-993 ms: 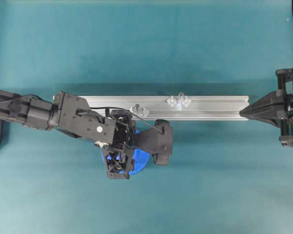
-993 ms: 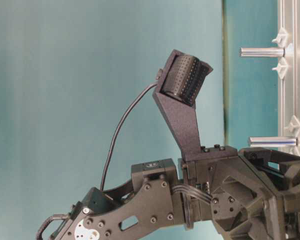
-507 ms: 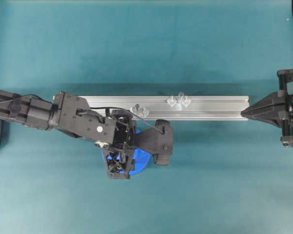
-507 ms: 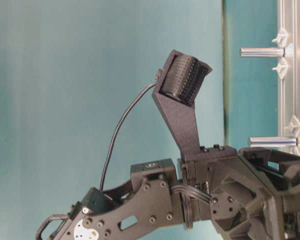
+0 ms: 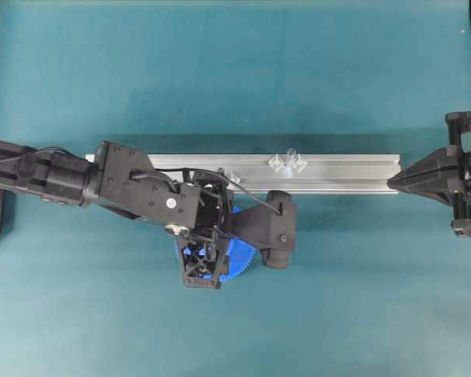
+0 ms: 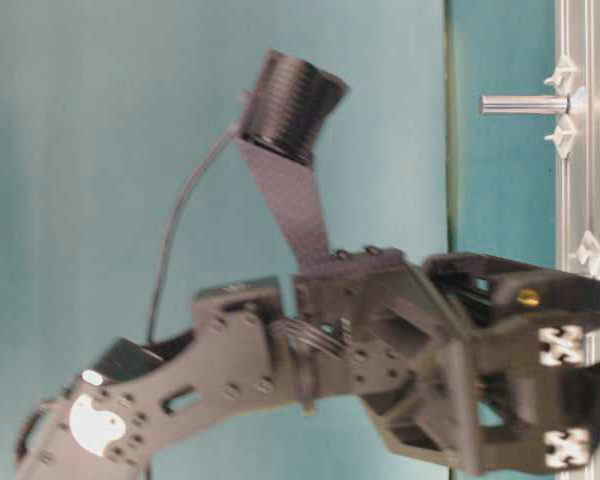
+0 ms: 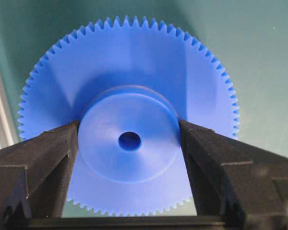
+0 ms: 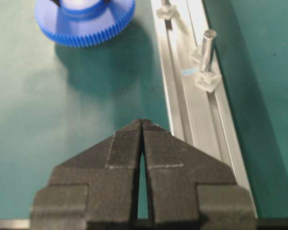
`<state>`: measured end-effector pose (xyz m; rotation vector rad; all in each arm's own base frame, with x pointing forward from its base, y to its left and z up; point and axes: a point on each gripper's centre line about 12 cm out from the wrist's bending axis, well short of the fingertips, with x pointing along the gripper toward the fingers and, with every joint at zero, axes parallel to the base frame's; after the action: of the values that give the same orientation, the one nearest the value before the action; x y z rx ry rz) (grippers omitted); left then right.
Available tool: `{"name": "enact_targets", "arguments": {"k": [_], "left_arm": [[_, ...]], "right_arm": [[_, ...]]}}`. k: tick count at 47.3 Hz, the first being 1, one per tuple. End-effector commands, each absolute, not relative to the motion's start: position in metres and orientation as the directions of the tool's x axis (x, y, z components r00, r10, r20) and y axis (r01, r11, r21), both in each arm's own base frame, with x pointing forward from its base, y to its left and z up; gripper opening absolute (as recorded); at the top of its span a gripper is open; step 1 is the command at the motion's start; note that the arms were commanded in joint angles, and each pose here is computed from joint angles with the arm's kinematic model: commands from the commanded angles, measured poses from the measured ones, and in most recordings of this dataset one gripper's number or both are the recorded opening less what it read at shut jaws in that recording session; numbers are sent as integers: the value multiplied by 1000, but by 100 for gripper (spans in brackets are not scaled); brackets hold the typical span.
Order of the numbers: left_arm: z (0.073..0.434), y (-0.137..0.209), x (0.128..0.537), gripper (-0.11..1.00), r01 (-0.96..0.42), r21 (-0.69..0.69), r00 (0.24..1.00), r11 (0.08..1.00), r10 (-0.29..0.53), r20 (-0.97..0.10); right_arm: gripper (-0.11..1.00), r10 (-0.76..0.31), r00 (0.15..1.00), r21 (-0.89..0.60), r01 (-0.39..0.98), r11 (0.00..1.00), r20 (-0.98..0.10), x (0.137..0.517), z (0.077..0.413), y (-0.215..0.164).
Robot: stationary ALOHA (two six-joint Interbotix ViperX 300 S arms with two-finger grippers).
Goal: Find the location of the shaft and insert the large gear.
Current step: 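Lift the blue gear and carry it toward the left shaft on the rail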
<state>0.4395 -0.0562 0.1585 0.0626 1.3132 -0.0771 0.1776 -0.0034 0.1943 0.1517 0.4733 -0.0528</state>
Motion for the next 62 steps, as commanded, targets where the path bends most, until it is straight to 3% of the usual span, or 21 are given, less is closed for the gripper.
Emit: {"name": "enact_targets", "arguments": {"k": [1, 22, 46, 62], "left_arm": [[197, -58, 445, 71, 103, 3, 329, 995, -31, -944], [235, -51, 450, 71, 169, 37, 299, 985, -15, -954], [273, -22, 470, 71, 125, 51, 369, 991, 1, -929], [280, -12, 485, 71, 175, 73, 330, 982, 11, -944]], "right_arm": [[1, -17, 895, 145, 91, 985, -445, 180, 199, -4], [1, -17, 905, 146, 88, 985, -426, 178, 202, -4], [1, -16, 903, 146, 87, 985, -429, 175, 205, -4], [1, -16, 902, 146, 88, 985, -432, 175, 204, -4]]}}
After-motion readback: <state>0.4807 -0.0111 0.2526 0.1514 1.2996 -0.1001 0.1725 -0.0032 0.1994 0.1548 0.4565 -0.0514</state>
